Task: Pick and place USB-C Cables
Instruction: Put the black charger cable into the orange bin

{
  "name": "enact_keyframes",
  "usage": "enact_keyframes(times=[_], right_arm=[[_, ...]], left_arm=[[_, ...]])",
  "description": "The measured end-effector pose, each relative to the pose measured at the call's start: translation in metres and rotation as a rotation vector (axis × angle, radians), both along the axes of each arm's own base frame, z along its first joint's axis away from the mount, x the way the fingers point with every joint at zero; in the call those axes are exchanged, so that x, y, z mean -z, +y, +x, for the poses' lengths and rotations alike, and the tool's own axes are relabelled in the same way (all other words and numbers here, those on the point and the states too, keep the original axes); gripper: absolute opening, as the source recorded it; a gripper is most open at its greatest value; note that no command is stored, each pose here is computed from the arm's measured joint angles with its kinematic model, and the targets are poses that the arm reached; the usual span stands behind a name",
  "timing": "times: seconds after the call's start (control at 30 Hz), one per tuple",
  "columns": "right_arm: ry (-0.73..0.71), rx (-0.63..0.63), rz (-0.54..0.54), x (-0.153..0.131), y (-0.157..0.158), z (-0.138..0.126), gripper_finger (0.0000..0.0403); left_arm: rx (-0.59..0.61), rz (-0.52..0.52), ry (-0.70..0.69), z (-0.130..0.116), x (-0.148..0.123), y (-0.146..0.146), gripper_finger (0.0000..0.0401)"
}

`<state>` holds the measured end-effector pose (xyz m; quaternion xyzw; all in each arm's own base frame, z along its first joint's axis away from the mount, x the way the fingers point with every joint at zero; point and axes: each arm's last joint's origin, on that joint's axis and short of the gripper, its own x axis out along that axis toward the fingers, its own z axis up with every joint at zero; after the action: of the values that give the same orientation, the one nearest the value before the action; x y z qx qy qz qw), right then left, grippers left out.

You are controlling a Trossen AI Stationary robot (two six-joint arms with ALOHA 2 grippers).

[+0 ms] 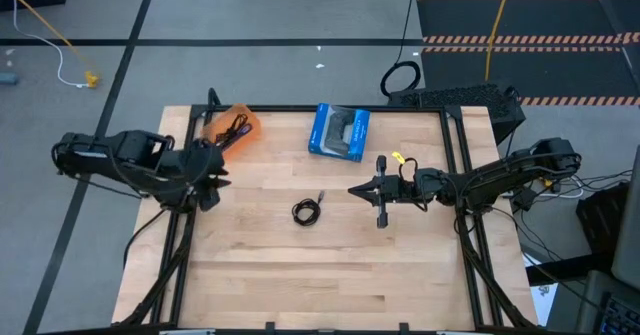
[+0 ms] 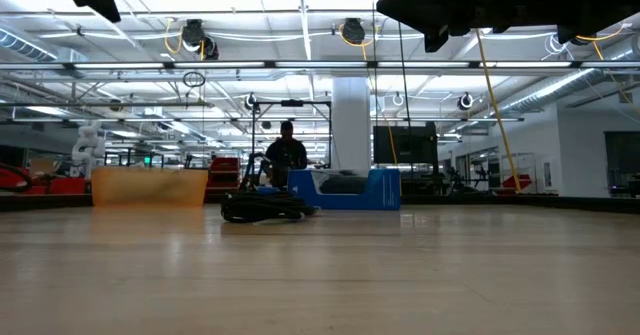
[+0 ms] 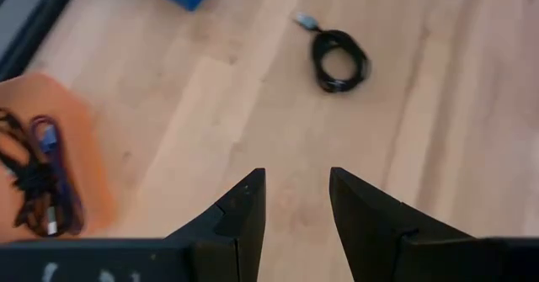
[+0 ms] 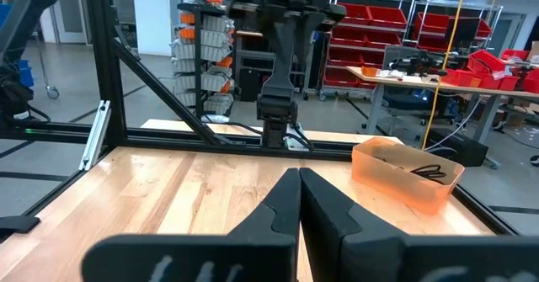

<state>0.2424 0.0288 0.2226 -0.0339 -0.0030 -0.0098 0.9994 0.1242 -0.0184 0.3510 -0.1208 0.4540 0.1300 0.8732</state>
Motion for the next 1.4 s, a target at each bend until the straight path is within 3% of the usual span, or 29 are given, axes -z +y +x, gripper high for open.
enact_keyframes(times=[0.4,0.77,1.4], right_arm=[[0.000,0.000,0.001,0.000,0.000,0.000,0.0000],[0.000,0.000,0.001,0.000,0.000,0.000,0.0000],[-0.006,0.004,0.020,-0.001,0.000,0.000,0.0000]], left_arm=[[0.156,-0.015,-0.069,-0.001,-0.004,-0.025,0.0125],[0.261,0.029,-0.220,-0.009,-0.042,-0.025,0.0007],[0.404,0.219,-0.436,0.003,-0.104,-0.023,0.0003]])
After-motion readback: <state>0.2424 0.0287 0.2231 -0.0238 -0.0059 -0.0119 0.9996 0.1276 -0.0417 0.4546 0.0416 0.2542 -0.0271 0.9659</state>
